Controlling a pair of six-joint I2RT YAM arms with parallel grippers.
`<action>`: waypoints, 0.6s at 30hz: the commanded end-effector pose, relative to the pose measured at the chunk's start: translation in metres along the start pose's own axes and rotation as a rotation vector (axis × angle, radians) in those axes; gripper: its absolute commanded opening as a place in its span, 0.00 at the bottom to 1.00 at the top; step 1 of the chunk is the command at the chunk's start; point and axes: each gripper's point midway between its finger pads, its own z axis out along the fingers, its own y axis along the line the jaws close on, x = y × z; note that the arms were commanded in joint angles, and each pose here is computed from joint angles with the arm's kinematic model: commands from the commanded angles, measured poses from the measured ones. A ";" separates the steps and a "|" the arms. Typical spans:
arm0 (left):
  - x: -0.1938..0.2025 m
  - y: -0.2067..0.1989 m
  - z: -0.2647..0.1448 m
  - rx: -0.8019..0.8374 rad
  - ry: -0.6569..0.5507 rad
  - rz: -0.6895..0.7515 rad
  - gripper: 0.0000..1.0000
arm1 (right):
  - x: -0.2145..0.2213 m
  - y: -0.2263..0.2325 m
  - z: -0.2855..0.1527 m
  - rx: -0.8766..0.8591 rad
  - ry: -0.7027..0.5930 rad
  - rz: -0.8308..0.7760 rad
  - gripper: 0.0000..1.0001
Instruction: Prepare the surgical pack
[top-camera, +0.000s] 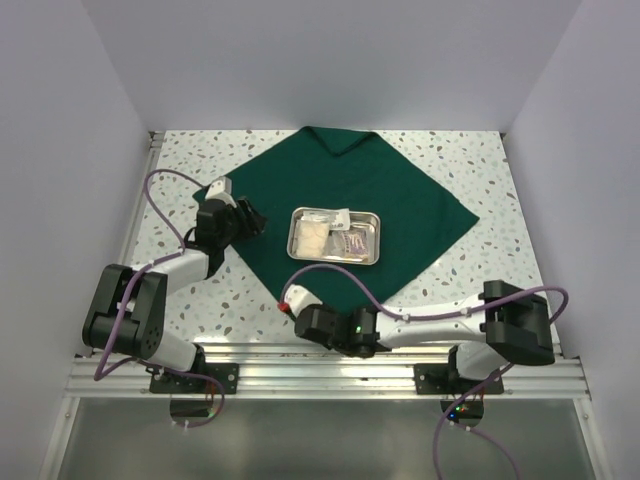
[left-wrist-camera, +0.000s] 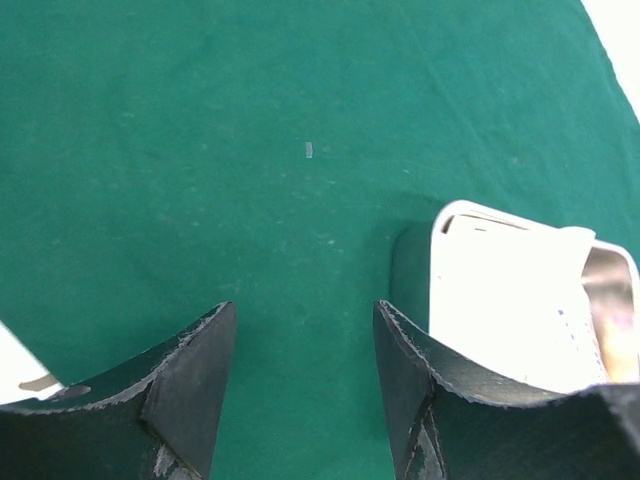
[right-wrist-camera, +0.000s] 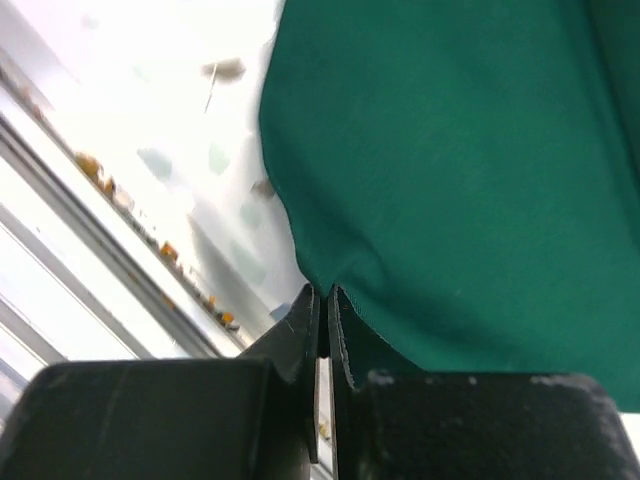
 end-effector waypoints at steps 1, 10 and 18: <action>-0.010 -0.025 0.000 0.120 -0.037 0.061 0.62 | -0.044 -0.015 -0.011 -0.073 -0.071 0.065 0.00; 0.002 -0.079 -0.018 0.457 -0.042 0.091 0.68 | -0.087 -0.085 0.001 -0.163 -0.104 0.197 0.00; 0.025 -0.139 -0.036 0.793 0.040 0.141 0.68 | -0.109 -0.157 0.012 -0.148 -0.117 0.335 0.00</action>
